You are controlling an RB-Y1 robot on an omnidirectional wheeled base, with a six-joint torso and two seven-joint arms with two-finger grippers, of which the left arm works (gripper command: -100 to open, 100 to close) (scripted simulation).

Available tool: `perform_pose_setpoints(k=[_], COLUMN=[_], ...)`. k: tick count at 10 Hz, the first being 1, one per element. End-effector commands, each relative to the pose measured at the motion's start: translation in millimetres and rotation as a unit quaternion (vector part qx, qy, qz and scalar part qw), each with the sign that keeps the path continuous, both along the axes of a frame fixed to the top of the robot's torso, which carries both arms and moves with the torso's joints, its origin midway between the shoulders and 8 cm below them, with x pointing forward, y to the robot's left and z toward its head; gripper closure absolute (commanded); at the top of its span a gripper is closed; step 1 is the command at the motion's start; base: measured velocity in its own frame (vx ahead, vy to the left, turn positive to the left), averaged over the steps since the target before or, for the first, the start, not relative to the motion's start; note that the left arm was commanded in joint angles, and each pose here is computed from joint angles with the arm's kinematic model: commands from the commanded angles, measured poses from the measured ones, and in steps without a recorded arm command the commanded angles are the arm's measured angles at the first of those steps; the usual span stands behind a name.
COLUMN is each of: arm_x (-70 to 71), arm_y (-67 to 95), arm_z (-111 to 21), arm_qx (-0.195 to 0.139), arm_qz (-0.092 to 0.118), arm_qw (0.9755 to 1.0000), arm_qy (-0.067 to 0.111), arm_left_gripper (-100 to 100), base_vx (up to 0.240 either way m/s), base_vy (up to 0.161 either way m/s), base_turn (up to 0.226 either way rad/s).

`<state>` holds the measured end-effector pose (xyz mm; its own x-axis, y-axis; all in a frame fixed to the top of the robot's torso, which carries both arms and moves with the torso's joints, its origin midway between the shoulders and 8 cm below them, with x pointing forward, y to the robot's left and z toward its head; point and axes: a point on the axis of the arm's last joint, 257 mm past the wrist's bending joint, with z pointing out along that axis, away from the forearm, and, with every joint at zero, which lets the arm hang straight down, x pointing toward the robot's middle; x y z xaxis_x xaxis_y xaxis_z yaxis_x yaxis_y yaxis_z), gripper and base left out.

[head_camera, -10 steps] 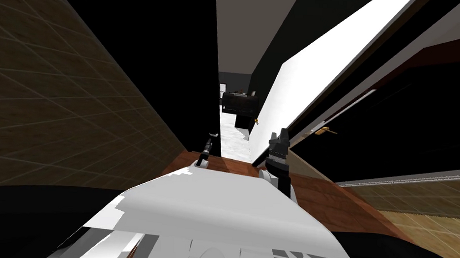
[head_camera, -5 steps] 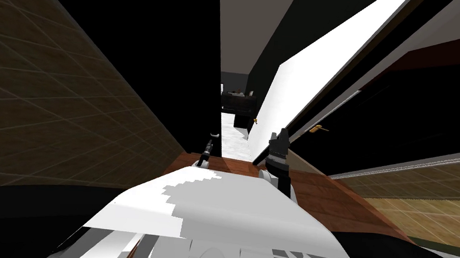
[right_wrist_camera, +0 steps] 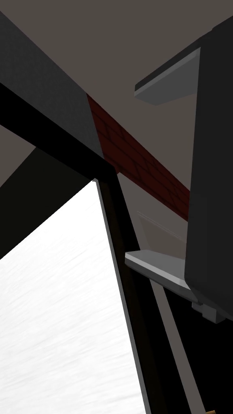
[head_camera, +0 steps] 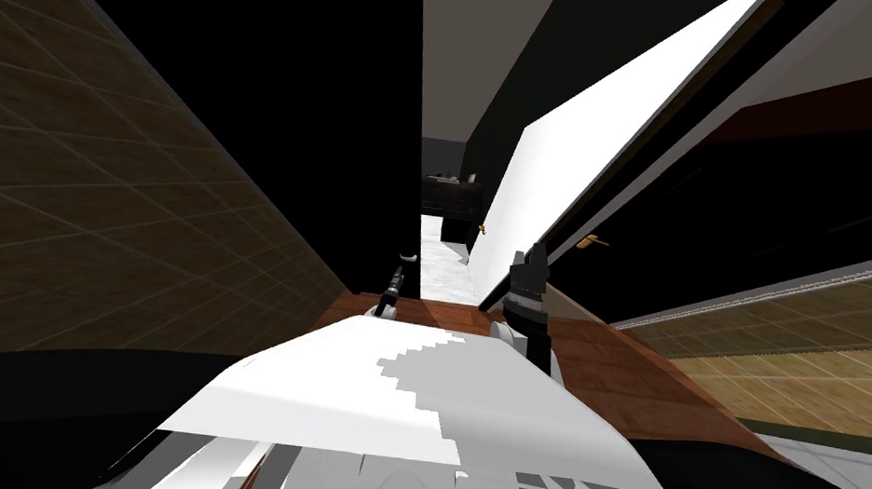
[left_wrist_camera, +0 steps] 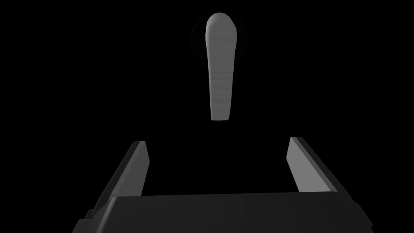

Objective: Push the door open

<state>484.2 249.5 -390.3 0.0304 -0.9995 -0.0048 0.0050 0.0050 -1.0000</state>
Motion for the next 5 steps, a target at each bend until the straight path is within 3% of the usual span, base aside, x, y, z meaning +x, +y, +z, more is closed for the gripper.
perform_pose_setpoints(k=[1,5], arm_x=[0.0,-0.6], arm_y=[2.6,7.2], arm_z=[0.6,-0.1], arm_qx=[0.001,0.001], arm_qz=[0.002,0.007], arm_qw=[1.0000,1.0000], arm_qy=[-0.001,0.000], arm_left_gripper=[-100,-100], base_vx=[0.187,0.200], base_vy=[0.003,0.016], base_turn=[-0.028,-0.024])
